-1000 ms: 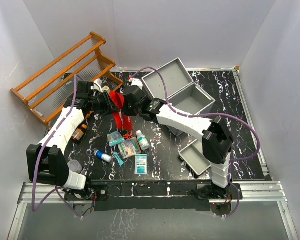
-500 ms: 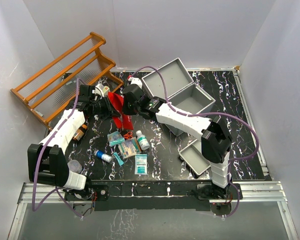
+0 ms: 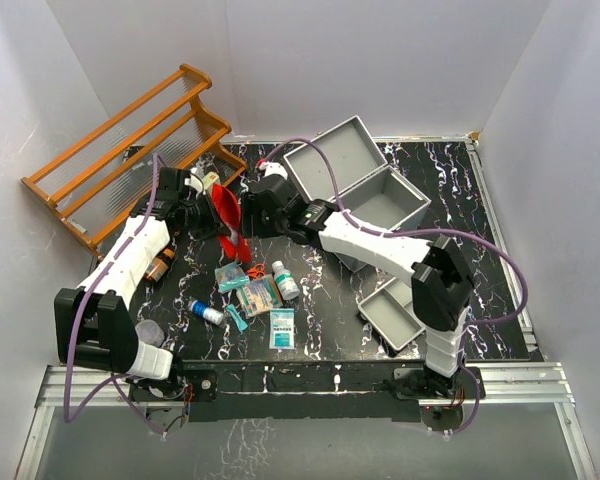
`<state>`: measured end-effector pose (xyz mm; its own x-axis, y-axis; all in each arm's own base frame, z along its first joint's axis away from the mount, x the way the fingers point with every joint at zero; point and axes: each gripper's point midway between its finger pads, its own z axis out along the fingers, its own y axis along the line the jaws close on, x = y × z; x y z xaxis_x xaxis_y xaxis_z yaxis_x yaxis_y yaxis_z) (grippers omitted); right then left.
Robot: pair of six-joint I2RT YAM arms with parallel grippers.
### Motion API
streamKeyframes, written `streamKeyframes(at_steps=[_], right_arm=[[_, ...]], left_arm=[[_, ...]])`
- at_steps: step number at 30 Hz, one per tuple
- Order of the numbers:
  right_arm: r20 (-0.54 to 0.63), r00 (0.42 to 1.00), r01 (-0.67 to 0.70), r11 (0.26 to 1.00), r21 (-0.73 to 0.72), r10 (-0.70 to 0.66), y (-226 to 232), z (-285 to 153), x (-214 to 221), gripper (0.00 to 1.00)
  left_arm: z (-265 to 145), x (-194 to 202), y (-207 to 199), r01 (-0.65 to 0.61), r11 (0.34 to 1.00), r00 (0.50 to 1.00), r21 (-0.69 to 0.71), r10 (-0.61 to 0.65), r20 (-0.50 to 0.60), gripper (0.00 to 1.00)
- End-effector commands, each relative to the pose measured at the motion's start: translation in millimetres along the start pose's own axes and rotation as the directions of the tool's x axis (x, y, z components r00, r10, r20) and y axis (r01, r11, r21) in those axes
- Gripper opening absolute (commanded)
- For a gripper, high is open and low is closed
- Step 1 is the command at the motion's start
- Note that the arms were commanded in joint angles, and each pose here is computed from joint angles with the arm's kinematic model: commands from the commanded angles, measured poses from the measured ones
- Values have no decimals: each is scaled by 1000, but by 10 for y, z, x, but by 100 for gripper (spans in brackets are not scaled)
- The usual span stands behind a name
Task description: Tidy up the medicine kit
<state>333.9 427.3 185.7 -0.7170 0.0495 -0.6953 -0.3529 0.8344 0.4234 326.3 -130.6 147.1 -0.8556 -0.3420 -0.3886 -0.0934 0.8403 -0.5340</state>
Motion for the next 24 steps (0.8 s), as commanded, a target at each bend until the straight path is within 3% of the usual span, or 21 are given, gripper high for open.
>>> streamKeyframes(at_steps=[1, 6, 14, 19, 24], right_arm=[[92, 995, 45, 989, -143, -32, 261, -472, -286, 56], [-35, 997, 61, 977, -202, -69, 174, -506, 241, 57], [-158, 977, 119, 983, -141, -141, 135, -233, 1007, 58], [-187, 964, 161, 974, -160, -190, 349, -152, 1255, 57], [-209, 965, 155, 988, -26, -157, 155, 29, 1379, 56]], left_arm=[[-220, -251, 82, -72, 989, 994, -126, 81, 74, 0], [-392, -317, 231, -132, 962, 985, -239, 153, 73, 0], [-676, -376, 319, -153, 932, 973, -329, 200, 114, 0], [-881, -419, 336, -134, 920, 964, -368, 206, 165, 0], [-1159, -560, 289, -100, 911, 941, -399, 218, 260, 0]])
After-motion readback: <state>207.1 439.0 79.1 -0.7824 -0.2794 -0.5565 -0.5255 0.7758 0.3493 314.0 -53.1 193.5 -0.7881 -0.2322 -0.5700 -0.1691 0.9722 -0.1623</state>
